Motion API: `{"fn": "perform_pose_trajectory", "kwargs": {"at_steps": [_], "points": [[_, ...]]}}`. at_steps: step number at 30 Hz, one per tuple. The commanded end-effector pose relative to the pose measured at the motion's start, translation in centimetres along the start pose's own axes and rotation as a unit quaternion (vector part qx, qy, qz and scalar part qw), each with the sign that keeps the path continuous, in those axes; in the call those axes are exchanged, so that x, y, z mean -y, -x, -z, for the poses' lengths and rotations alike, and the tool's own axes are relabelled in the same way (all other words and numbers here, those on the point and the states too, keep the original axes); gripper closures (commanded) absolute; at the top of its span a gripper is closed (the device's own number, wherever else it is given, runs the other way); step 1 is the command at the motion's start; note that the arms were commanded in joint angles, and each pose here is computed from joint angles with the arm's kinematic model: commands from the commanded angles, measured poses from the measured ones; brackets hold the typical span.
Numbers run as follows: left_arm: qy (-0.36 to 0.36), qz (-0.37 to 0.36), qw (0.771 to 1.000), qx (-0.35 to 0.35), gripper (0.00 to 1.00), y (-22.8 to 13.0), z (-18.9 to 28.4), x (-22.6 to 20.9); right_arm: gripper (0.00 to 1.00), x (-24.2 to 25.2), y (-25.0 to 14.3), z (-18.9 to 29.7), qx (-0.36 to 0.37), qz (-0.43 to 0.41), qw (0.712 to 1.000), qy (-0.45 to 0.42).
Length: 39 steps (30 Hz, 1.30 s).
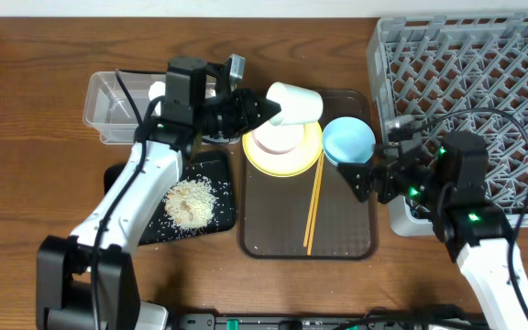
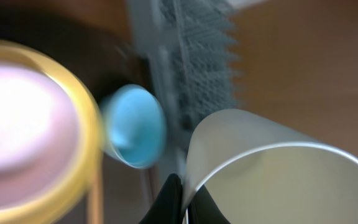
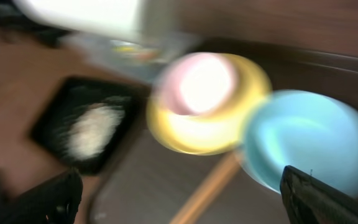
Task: Sort waste into correct bins and load items into the dishwasher rack
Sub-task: 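Hand the white cup from the left gripper to the right gripper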
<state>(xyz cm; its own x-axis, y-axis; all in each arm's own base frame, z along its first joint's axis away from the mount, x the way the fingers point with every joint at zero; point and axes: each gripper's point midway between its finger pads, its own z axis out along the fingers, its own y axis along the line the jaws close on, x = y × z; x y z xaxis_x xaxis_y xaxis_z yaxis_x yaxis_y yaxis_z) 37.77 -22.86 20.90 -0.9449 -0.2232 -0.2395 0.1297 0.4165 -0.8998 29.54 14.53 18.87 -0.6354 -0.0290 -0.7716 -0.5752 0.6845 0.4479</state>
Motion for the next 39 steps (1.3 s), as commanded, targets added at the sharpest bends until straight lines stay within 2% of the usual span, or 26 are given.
{"fn": "perform_pose_trajectory", "kwargs": {"at_steps": [1, 4, 13, 26, 31, 36, 38, 39], "points": [[-0.100, 0.048, 0.987, -0.114, 0.94, -3.5, 0.3, 3.1, 0.01, -5.4, 0.5, 0.2, 0.004, 0.040, 0.981, 0.189], [-0.113, 0.045, 0.983, -0.137, 0.94, -4.6, 0.1, 3.9, 0.01, -5.5, 1.0, -0.3, 0.015, 0.055, 0.973, 0.224], [-0.126, 0.035, 0.975, -0.178, 0.94, -7.1, -1.2, 5.3, 0.01, -5.2, 3.2, -1.0, 0.052, 0.087, 0.967, 0.232], [-0.126, 0.036, 0.974, -0.183, 0.94, -7.4, -1.4, 5.5, 0.19, -5.9, 5.4, -0.4, 0.096, 0.142, 0.956, 0.236], [-0.126, 0.036, 0.974, -0.183, 0.94, -7.4, -1.4, 5.5, 0.22, -5.9, 5.4, -0.3, 0.098, 0.145, 0.956, 0.236], [-0.126, 0.036, 0.974, -0.183, 0.94, -7.4, -1.4, 5.5, 0.36, -5.9, 5.4, -0.3, 0.098, 0.144, 0.956, 0.236], [-0.126, 0.035, 0.975, -0.182, 0.92, -7.4, -1.4, 5.5, 0.36, -5.9, 5.4, -0.3, 0.098, 0.144, 0.956, 0.236], [-0.126, 0.030, 0.975, -0.180, 0.87, -7.4, -1.4, 5.4, 0.36, -5.8, 5.5, -0.4, 0.098, 0.144, 0.957, 0.233]]}}
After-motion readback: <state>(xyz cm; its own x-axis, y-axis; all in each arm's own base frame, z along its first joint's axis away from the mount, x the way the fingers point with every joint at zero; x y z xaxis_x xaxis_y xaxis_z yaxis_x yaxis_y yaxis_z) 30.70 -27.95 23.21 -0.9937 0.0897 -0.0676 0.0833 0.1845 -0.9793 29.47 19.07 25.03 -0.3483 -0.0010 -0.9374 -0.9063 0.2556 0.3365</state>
